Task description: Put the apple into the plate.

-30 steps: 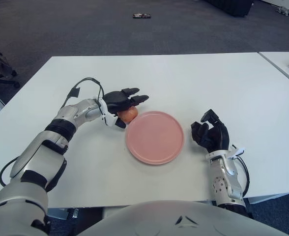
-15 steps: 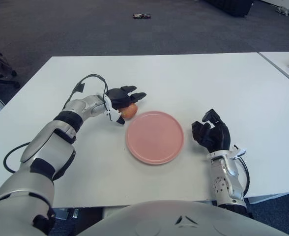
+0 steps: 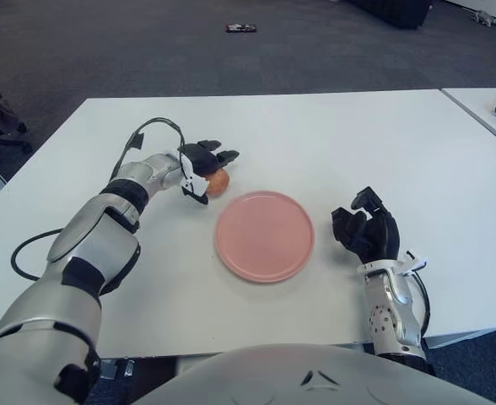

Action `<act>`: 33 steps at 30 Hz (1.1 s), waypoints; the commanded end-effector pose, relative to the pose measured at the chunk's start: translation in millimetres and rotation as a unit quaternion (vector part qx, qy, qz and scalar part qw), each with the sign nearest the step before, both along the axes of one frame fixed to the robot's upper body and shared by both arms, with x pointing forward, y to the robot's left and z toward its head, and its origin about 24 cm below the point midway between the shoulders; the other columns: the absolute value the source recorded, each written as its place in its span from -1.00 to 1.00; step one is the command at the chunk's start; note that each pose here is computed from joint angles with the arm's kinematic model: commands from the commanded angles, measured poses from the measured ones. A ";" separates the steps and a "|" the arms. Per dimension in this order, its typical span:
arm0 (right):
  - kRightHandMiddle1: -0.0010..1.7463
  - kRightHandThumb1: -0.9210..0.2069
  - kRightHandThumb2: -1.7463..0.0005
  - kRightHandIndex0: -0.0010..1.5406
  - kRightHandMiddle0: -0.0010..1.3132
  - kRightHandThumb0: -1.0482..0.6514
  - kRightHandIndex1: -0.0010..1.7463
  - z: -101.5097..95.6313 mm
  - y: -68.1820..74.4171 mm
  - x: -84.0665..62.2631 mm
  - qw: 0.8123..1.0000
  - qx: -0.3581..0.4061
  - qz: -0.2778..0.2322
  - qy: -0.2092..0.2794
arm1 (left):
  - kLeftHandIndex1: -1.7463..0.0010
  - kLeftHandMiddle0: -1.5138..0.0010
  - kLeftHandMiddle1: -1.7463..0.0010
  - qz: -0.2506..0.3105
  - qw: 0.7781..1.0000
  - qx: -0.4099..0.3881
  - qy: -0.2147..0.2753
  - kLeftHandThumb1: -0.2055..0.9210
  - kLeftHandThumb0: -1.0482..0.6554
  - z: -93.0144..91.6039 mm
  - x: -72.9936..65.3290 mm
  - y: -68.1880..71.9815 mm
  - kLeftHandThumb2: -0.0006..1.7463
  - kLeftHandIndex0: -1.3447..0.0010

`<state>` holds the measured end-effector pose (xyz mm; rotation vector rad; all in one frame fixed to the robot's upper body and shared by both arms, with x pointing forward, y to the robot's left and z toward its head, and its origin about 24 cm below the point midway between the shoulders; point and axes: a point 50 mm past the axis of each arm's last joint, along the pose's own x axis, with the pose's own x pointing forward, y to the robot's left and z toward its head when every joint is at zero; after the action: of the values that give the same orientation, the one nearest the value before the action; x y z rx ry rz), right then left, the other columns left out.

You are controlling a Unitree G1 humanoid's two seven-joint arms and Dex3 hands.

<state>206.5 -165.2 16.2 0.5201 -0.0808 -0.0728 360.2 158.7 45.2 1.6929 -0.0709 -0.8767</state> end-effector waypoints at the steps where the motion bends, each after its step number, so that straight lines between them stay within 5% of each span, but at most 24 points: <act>1: 1.00 0.31 -0.71 0.71 0.11 -0.40 1.00 2.7 3.9 -0.4 1.000 0.025 -0.007 -0.004 | 1.00 1.00 1.00 0.041 0.997 0.031 0.060 0.56 -0.93 -26.3 -13.0 16.0 -0.42 1.00; 9: 1.00 0.31 -0.71 0.71 0.11 -0.40 1.00 4.2 3.8 -0.9 0.999 0.035 -0.009 -0.004 | 1.00 1.00 1.00 0.076 0.994 0.021 0.069 0.45 -0.88 -29.1 -12.7 20.7 -0.35 1.00; 23: 1.00 0.34 -0.73 0.71 0.13 -0.41 1.00 5.7 3.3 -1.8 0.998 0.056 -0.013 -0.006 | 1.00 0.98 0.98 0.105 0.988 0.032 0.107 -0.16 -0.63 -30.2 -11.4 22.3 0.21 1.00; 27: 1.00 0.36 -0.75 0.69 0.14 -0.42 1.00 6.4 2.8 -2.6 0.997 0.070 -0.017 -0.002 | 0.79 0.99 0.77 0.111 0.986 0.030 0.118 -0.21 -0.57 -29.6 -11.1 22.7 0.25 1.00; 33: 1.00 0.40 -0.78 0.72 0.18 -0.43 1.00 7.7 1.8 -2.8 0.997 0.080 -0.021 -0.004 | 0.04 1.00 0.15 0.120 0.985 0.006 0.126 -0.36 -0.48 -27.5 -10.7 23.4 0.30 1.00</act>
<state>204.2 -167.7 22.4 0.6087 -0.0796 -0.0894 366.8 168.1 45.9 1.5689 0.1515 -0.8222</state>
